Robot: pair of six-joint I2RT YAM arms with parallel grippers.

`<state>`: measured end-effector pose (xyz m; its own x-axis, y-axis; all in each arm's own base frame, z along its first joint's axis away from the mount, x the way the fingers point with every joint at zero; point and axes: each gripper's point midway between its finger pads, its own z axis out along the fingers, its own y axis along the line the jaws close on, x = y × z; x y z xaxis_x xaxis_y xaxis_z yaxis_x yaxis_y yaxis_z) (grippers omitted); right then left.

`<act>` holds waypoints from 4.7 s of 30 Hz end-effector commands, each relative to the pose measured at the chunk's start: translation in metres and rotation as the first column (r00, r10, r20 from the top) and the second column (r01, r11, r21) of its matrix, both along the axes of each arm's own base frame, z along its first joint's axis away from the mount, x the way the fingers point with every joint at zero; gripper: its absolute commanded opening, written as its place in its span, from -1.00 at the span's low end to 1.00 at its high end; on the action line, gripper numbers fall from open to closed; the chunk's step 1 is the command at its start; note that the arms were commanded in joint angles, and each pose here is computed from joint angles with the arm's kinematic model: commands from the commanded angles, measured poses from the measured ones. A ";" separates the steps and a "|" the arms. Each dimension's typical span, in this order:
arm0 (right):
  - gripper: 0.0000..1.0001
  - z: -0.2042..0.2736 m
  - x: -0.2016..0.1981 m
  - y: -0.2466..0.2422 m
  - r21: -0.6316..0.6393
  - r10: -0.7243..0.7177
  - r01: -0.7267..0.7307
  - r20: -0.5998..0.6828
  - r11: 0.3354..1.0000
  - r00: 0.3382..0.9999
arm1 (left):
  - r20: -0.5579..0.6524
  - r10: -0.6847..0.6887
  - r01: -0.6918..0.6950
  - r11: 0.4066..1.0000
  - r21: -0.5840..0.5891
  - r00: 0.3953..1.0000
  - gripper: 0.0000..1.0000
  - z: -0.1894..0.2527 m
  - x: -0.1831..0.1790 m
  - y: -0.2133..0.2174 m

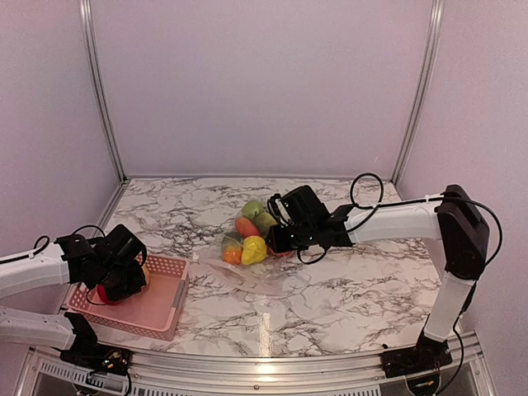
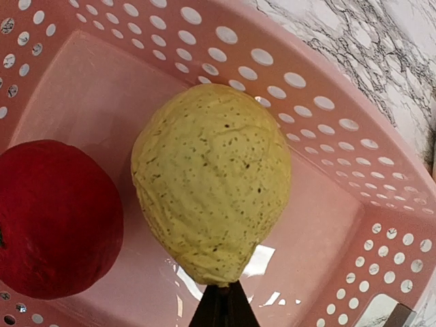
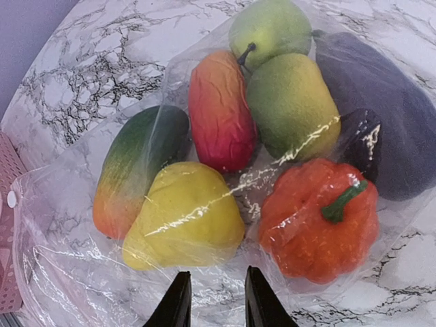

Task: Open the zip-top bag and remove the fake food
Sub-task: Place the fake fruit in the bin, then pick up the fake fruit from the zipper food storage bag.

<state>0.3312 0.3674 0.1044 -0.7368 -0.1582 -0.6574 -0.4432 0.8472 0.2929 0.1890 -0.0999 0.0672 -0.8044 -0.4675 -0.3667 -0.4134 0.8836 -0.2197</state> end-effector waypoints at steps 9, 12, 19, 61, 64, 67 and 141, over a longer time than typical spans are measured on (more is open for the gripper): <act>-0.46 0.025 -0.003 0.010 0.003 0.029 -0.029 0.049 1.000 0.998 | 0.123 -0.065 0.070 0.997 -0.038 0.990 -0.05 0.031 0.017 -0.009; -0.46 0.027 -0.001 0.011 -0.007 0.027 -0.027 0.053 1.000 0.998 | 0.156 -0.096 0.104 0.994 -0.044 0.983 0.08 0.049 0.019 -0.012; -0.46 0.033 0.005 0.014 -0.026 0.021 -0.019 0.068 0.999 0.998 | 0.204 -0.169 0.185 0.981 -0.063 0.964 0.18 0.079 0.022 -0.023; -0.47 -0.015 0.033 0.037 -0.129 0.065 -0.067 -0.018 0.989 0.998 | 0.366 -0.500 0.577 0.806 -0.135 0.785 -0.48 0.015 0.056 -0.259; -0.48 -0.020 0.030 0.036 -0.135 0.071 -0.074 -0.030 0.988 0.997 | 0.369 -0.490 0.561 0.820 -0.112 0.790 -0.41 0.011 0.061 -0.256; -0.48 -0.026 0.026 0.036 -0.151 0.079 -0.084 -0.039 0.985 0.996 | 0.383 -0.484 0.555 0.826 -0.096 0.787 -0.34 0.010 0.065 -0.256; -0.39 -0.058 0.002 0.040 -0.217 0.111 -0.126 -0.080 0.968 0.991 | 0.318 -0.565 0.596 0.803 -0.001 0.761 0.67 -0.021 0.092 -0.273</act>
